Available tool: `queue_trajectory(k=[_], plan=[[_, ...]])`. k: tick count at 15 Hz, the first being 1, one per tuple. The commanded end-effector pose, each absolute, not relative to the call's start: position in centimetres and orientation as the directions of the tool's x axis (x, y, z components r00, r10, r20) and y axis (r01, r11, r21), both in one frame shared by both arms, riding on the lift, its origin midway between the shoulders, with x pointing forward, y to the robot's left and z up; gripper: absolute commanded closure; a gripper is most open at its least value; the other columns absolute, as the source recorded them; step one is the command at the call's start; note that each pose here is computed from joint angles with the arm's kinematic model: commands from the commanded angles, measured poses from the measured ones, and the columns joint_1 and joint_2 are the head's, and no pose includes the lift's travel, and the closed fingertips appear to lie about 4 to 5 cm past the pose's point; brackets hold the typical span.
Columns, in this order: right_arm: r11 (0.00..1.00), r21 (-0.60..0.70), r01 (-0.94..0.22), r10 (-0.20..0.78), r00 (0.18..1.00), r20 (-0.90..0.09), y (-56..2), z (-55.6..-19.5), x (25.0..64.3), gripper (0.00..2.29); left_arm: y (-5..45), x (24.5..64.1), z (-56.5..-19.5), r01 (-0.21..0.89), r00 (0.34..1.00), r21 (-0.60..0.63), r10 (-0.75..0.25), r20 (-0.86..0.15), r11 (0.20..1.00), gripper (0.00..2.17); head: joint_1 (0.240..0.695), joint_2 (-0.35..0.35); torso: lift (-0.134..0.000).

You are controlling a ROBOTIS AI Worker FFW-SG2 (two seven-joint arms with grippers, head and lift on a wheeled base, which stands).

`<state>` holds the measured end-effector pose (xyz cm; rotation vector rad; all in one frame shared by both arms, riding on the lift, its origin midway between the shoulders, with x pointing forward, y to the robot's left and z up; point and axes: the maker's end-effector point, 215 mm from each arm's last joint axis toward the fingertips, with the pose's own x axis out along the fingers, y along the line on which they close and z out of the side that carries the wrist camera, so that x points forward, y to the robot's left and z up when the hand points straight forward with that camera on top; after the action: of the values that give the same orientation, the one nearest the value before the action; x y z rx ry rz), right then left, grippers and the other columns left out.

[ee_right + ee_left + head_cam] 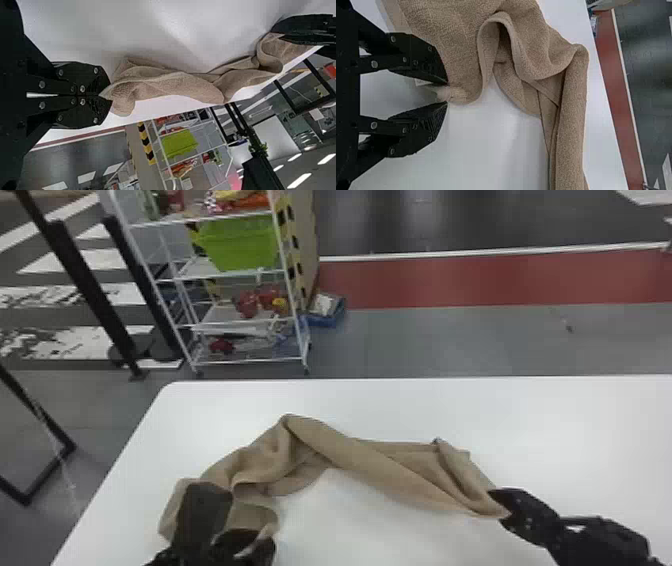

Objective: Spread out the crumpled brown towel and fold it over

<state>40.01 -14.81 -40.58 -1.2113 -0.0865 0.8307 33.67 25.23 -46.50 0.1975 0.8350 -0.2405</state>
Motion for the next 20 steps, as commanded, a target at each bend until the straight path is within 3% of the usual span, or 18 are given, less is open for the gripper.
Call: queue_trajectory(k=[1, 4, 8, 14, 18, 20], plan=[[0.104, -0.850, -0.516, 0.607, 0.710, -0.357, -14.6, -40.4, 39.9, 2.09, 25.6, 33.7, -46.4, 0.280, 0.649, 0.080, -0.128, -0.750, 0.957, 1.71, 0.695, 0.162, -0.122], [0.199, -0.849, -0.490, 0.603, 0.744, -0.288, -15.5, -38.0, 40.7, 2.09, 27.2, 34.0, -44.9, 0.258, 0.675, 0.081, -0.120, -0.728, 0.963, 1.71, 0.695, 0.172, -0.122], [0.419, -0.819, -0.392, 0.458, 0.870, -0.182, -21.2, -32.0, 45.8, 2.09, 32.3, 36.9, -39.0, 0.186, 0.760, 0.074, -0.095, -0.642, 0.980, 1.71, 0.695, 0.163, -0.122], [0.585, -0.762, -0.277, 0.318, 0.943, -0.098, -25.0, -27.0, 51.2, 2.09, 38.1, 43.3, -29.4, 0.039, 0.868, 0.017, -0.026, -0.496, 0.999, 1.71, 0.695, 0.160, -0.122], [0.648, -0.734, -0.204, 0.226, 0.972, -0.070, -28.2, -23.8, 54.3, 2.09, 39.0, 47.3, -25.3, 0.005, 0.902, -0.053, -0.027, -0.432, 0.999, 1.71, 0.695, 0.147, -0.122], [0.671, -0.724, -0.161, 0.180, 0.982, -0.052, -30.0, -21.9, 55.7, 2.09, 38.9, 48.9, -24.3, 0.001, 0.907, -0.074, -0.032, -0.419, 0.997, 1.71, 0.664, 0.124, -0.122]])
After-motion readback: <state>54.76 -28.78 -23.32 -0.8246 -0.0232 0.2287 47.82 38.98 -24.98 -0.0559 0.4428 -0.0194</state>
